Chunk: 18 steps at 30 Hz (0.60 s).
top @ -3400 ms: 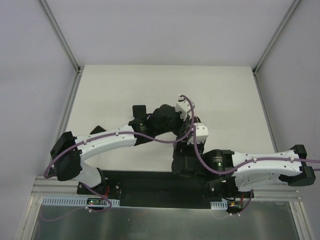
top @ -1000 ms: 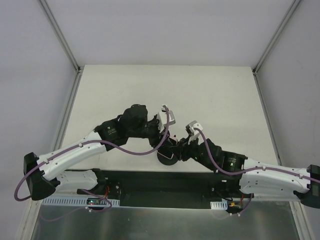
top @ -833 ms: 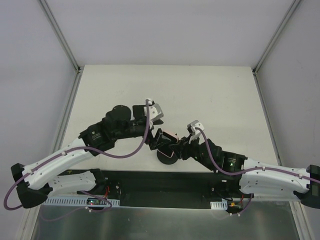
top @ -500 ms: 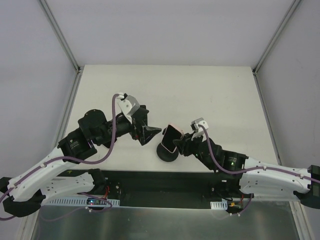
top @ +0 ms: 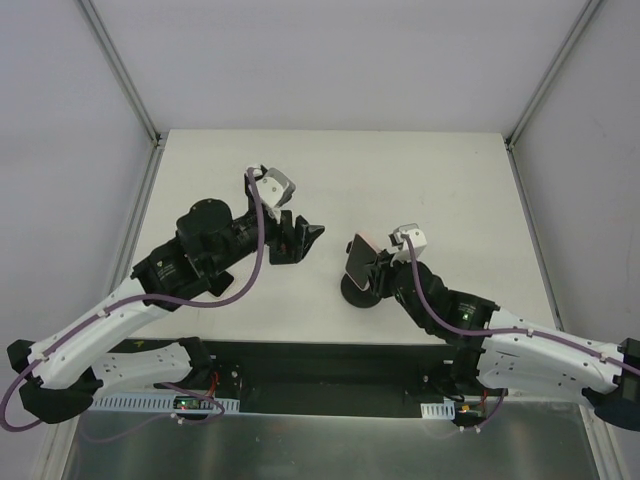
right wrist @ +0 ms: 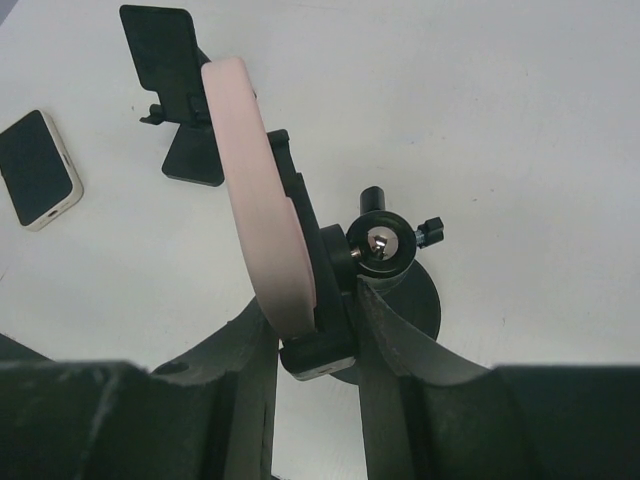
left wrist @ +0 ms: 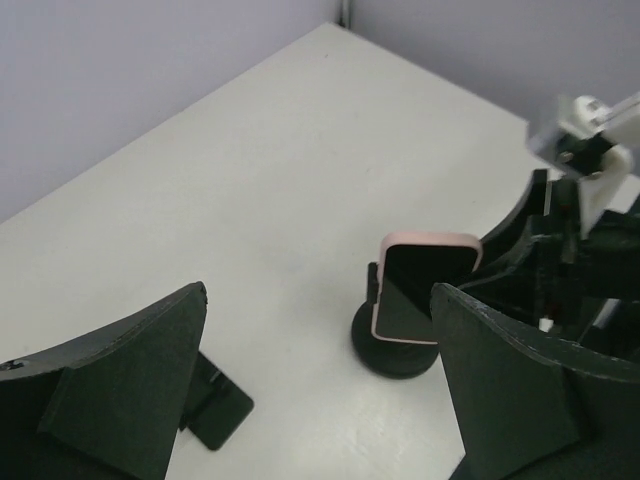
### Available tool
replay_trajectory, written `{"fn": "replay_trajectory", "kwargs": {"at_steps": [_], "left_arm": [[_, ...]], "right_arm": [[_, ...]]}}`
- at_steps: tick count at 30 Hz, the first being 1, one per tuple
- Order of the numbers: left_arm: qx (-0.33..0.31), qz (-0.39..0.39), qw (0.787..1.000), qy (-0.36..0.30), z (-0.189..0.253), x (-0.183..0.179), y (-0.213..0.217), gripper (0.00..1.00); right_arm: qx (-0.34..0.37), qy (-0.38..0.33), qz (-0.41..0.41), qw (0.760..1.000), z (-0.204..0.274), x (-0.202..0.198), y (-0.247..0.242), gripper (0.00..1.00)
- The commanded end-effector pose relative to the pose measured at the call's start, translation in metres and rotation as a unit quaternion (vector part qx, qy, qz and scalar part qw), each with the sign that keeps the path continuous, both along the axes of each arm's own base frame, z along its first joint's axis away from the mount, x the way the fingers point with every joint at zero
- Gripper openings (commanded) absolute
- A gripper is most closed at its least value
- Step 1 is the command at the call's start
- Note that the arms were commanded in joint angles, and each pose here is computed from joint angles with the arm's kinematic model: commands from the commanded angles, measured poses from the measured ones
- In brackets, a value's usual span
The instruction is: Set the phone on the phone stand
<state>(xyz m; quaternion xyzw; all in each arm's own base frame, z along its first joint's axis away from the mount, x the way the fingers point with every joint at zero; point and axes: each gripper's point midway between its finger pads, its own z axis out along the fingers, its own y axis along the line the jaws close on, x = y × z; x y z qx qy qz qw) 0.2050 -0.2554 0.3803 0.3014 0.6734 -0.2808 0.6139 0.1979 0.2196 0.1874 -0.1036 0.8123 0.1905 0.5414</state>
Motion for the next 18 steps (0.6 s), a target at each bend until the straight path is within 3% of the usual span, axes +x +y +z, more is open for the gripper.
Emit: {"fn": "replay_trajectory", "kwargs": {"at_steps": [1, 12, 18], "left_arm": [[0.037, 0.047, 0.998, 0.001, -0.026, 0.018, 0.015, 0.92], [0.027, 0.092, 0.995, -0.02, -0.02, 0.02, 0.039, 0.92], [0.002, 0.129, 0.991, -0.045, -0.008, 0.02, 0.06, 0.91]], "right_arm": [[0.007, -0.012, -0.018, 1.0, 0.015, 0.007, 0.0, 0.0], [-0.001, -0.033, -0.112, 0.993, 0.038, 0.04, -0.001, 0.0], [-0.021, -0.057, -0.18, 0.982, 0.064, 0.089, 0.015, 0.0]]}}
